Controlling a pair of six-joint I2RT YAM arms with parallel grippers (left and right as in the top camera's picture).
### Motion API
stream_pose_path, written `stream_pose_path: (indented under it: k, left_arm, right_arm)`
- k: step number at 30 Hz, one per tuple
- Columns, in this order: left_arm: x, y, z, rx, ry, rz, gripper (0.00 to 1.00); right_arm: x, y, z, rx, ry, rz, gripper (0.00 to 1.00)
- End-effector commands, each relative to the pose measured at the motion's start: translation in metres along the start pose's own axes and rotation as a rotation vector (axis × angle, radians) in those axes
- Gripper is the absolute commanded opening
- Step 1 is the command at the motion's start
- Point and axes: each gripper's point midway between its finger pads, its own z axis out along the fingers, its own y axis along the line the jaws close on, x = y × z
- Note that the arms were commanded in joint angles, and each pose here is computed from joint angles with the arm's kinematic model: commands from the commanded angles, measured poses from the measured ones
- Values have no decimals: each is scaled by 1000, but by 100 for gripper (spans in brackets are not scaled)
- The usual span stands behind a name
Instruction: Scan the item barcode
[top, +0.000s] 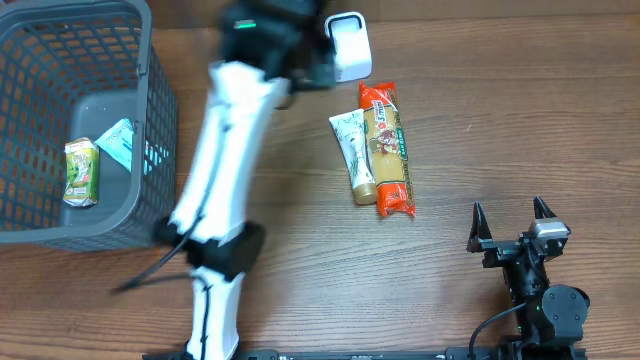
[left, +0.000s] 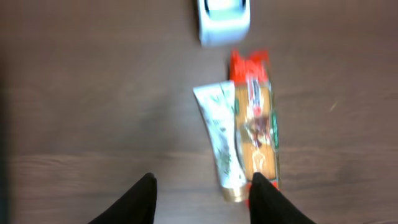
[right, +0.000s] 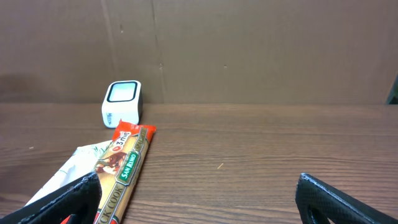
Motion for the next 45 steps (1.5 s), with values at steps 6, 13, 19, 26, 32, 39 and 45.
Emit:
stream_pose_path:
  k: [6,13,19,26,32,39,45]
  left_arm:
    - [-29,126,-135,-138,-316,-127,44]
    - [-15,270,-158,-362,-336,-506,56]
    - [12,341,-116,-457,-176,-662,72]
    - [19,360,-29,-330,4,-718,73]
    - [39,372,51,-318,207,-735,73]
    - [67,392,110,-379,345,-824,69]
    - [77,403,124,-442,381,-837,70]
  right_arm:
    - [2,2,0,-9,-2,-12,100]
    - [2,2,0,-9,-2,-12,100]
    - [2,2,0,-9,-2,-12,100]
    - [2,2,0,-9,-2,-12,100]
    - [2,2,0,-9,-2,-12,100]
    - [2,2,0,-9,-2,-12,100]
    - [2,2,0,-9,-2,-12,100]
